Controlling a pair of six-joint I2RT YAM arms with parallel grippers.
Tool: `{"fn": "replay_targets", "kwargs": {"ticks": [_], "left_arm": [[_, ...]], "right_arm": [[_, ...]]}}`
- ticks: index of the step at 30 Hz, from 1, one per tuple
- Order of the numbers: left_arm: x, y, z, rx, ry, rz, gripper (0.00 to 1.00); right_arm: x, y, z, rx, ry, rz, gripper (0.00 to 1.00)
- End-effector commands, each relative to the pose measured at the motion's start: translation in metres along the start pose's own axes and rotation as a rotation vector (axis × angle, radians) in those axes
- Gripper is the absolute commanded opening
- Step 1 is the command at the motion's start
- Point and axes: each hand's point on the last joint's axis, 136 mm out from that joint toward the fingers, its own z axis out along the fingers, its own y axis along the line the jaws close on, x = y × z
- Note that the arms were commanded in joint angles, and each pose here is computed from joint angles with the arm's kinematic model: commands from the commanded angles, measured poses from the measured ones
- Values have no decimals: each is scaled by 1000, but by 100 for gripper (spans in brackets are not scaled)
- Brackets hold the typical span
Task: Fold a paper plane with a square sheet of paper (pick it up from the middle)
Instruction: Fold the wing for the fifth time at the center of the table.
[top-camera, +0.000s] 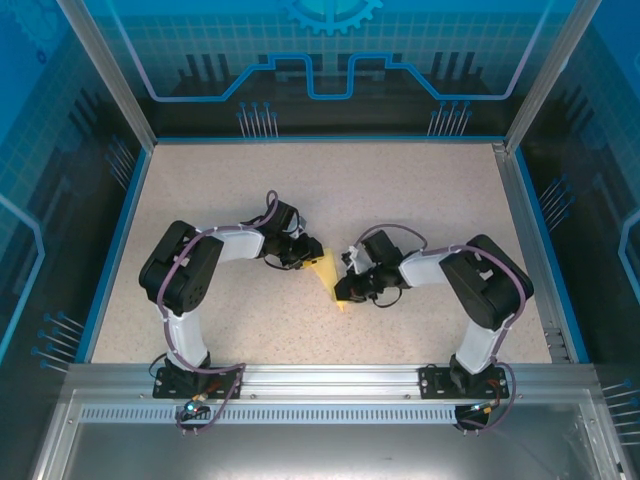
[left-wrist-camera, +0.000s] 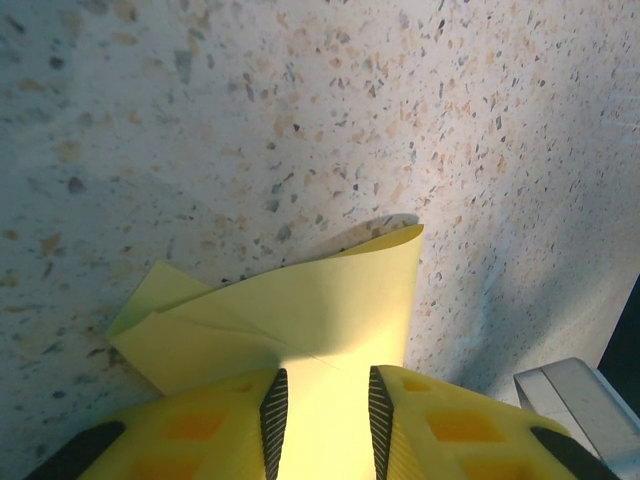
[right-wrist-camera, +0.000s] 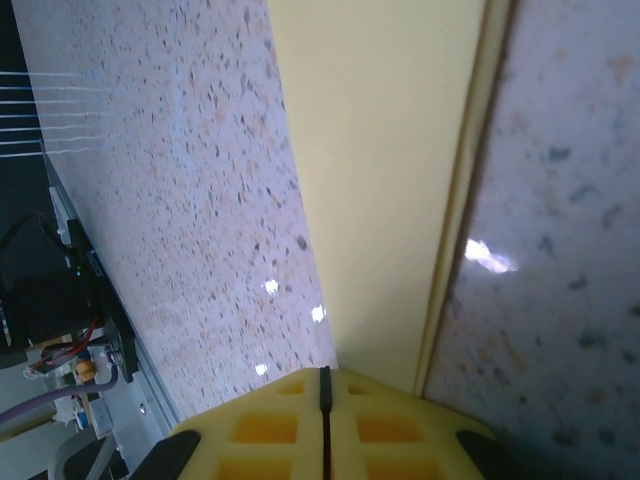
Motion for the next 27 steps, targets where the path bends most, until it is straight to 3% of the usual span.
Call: {"fn": "replay_targets", "kwargs": {"ticks": [1,12,20,27], "left_arm": [[10,47,16,-157,24,-59,32],[8,45,14,-157,20,-51,33],[6,41,11,-154,14,-41,33],[5,35,9,-139,11,-29,33]], "right_arm": [[49,-28,0,77,125,111,7],[78,-37,-9,99,166,118,7],[57,-13,-23,86,115,62,8],[14,25,-36,34,-8,-8,9]]}}
